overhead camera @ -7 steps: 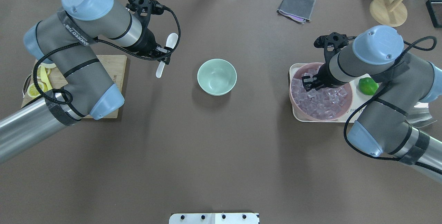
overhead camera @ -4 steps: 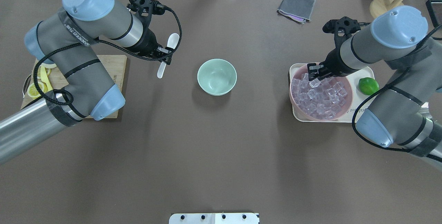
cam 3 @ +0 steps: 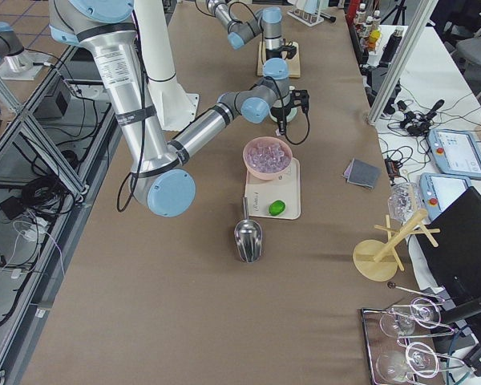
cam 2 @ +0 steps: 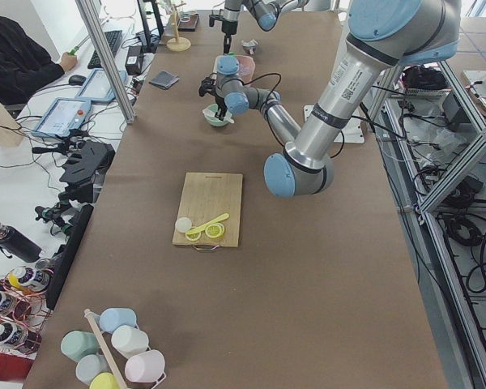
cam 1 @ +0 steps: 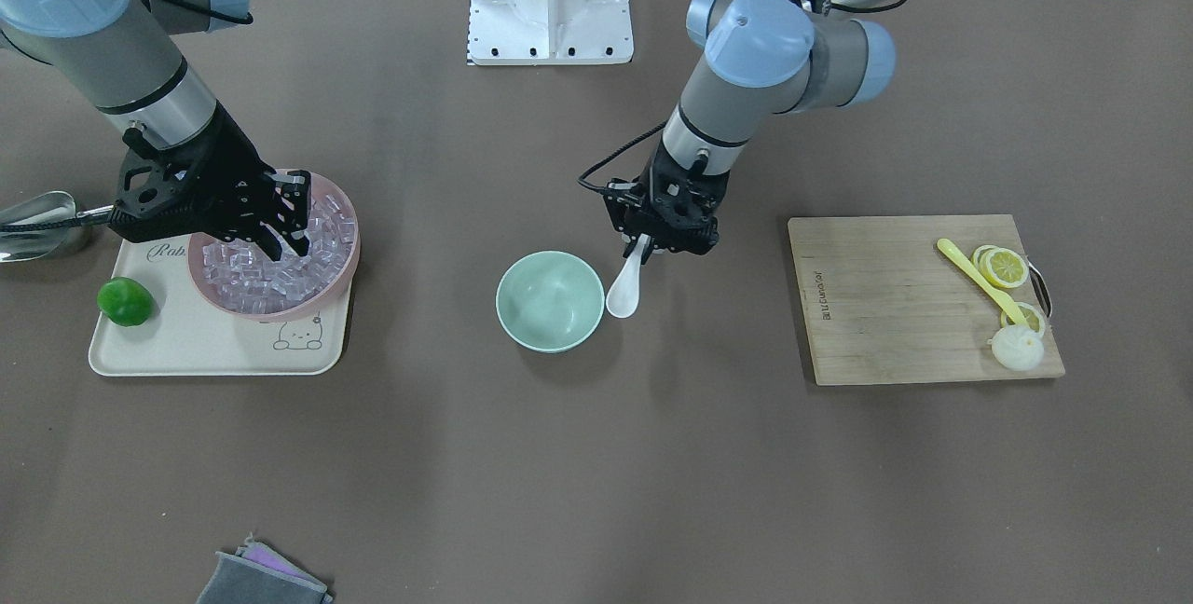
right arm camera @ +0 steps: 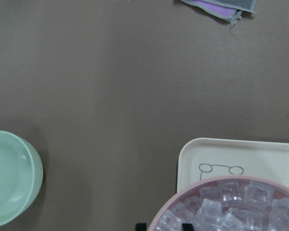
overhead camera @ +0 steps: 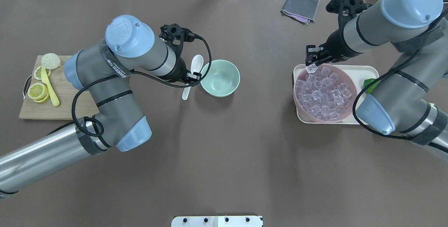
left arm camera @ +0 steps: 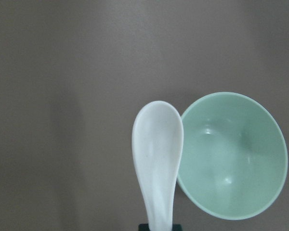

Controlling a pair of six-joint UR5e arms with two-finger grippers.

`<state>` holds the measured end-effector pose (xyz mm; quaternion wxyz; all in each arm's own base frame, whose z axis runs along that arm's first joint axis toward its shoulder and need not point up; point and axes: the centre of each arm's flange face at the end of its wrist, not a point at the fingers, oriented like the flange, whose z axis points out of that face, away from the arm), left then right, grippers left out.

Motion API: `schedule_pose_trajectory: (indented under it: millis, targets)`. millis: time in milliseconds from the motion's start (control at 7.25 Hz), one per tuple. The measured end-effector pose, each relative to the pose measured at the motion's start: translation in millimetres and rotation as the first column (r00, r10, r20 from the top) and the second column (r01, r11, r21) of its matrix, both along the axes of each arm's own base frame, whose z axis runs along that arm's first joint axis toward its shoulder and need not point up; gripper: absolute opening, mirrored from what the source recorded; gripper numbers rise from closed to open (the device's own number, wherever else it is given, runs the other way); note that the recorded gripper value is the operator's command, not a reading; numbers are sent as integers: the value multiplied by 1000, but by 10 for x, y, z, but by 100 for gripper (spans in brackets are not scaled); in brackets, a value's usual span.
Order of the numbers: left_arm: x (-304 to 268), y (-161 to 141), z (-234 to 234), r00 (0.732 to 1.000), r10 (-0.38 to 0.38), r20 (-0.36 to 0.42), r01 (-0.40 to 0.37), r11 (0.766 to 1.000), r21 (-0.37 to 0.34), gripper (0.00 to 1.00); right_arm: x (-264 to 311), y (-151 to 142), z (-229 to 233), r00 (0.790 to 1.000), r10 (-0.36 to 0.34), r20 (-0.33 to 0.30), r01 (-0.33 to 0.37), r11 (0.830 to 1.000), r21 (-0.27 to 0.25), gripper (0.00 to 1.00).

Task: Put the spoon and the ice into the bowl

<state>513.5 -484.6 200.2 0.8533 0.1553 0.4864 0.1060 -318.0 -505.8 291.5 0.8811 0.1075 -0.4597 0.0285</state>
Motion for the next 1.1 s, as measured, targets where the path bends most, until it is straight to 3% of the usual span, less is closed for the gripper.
schedule_pose_trajectory:
  millis: [276,690,828,966,1103]
  targets:
    - [349,153,-177,1000,-22,3,22,1000,0,0,-47,-58,-110,1000,16,14,-16,1000,-8,0]
    - [520,74,-234,999,-47,24,47,999,5,0,-137,-62,-171,1000,12,19,-12,1000,-6,0]
    - [521,54,-274,998,-57,22,57,998,11,43,-178,-61,-180,1000,8,19,-8,1000,-3,0]
    - [517,36,-333,997,-73,17,72,997,21,97,-225,-83,-179,1000,5,18,-5,1000,-3,0]
    - [508,11,-390,995,-98,14,97,995,37,98,-266,-105,-178,1000,3,17,-2,1000,-4,0]
